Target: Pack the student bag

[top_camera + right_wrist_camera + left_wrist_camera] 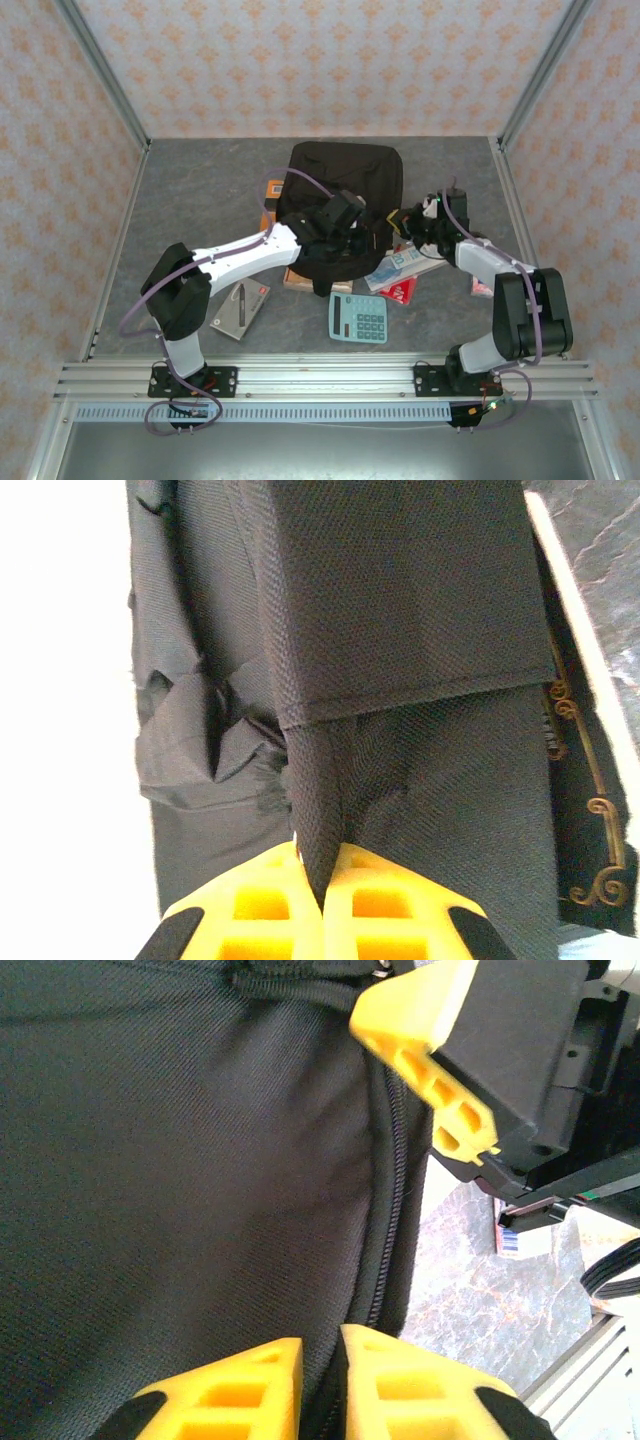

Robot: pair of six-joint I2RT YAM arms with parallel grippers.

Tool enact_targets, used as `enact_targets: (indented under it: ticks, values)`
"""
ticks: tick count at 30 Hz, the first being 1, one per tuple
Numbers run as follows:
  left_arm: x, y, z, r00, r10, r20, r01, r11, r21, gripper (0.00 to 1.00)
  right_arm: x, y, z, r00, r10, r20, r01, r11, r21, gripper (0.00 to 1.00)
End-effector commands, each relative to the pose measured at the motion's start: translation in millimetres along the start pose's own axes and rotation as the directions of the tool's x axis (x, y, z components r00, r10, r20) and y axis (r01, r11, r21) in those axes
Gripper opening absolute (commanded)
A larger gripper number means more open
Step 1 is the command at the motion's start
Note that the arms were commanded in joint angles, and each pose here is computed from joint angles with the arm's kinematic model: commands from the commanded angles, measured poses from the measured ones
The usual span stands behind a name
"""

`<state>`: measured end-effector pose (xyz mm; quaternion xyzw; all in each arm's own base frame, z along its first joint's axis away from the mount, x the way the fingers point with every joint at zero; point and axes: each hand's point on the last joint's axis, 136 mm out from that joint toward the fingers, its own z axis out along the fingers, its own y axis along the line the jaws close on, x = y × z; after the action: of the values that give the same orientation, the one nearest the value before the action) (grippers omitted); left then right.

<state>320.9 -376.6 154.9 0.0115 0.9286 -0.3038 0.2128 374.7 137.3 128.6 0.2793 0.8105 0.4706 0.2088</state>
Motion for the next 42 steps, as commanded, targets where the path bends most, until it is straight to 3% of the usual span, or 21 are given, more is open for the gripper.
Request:
enact_targets:
  ticks: [1,6,11,15,23,34,42]
  values:
    - [-4.5,3.9,-11.8,0.998,0.030,0.051,-0.028,0.999,-0.035,0.14,-12.0,77.5,-23.7,0.989,-0.108,0.098,0.135,0.936,-0.325,0.00]
    - [-26.0,26.0,-25.1,0.989,-0.056,0.138,0.066,0.996,-0.067,0.11,1.7,101.5,-39.9,0.979,-0.183,0.095,0.206,0.873,-0.441,0.00]
    - [-64.1,20.9,-25.2,0.945,-0.282,0.168,0.263,0.957,0.125,0.20,10.2,101.7,-48.3,0.967,-0.230,0.110,0.255,0.857,-0.448,0.00]
    - [-78.4,-6.3,-13.1,0.933,-0.333,0.138,0.291,0.922,0.255,0.26,14.2,102.6,-48.6,0.967,-0.238,0.094,0.254,0.850,-0.461,0.00]
    - [-102.8,-25.1,-4.7,0.907,-0.400,0.135,0.322,0.862,0.392,0.31,17.5,99.7,-49.1,0.968,-0.236,0.089,0.250,0.851,-0.462,0.00]
    - [-112.6,-35.4,-1.6,0.889,-0.438,0.131,0.320,0.801,0.507,0.31,18.8,93.5,-46.8,0.971,-0.225,0.087,0.239,0.860,-0.452,0.00]
    - [-114.1,-34.6,13.8,0.880,-0.463,0.105,0.341,0.770,0.539,0.21,17.3,90.7,-44.2,0.973,-0.213,0.089,0.230,0.865,-0.446,0.00]
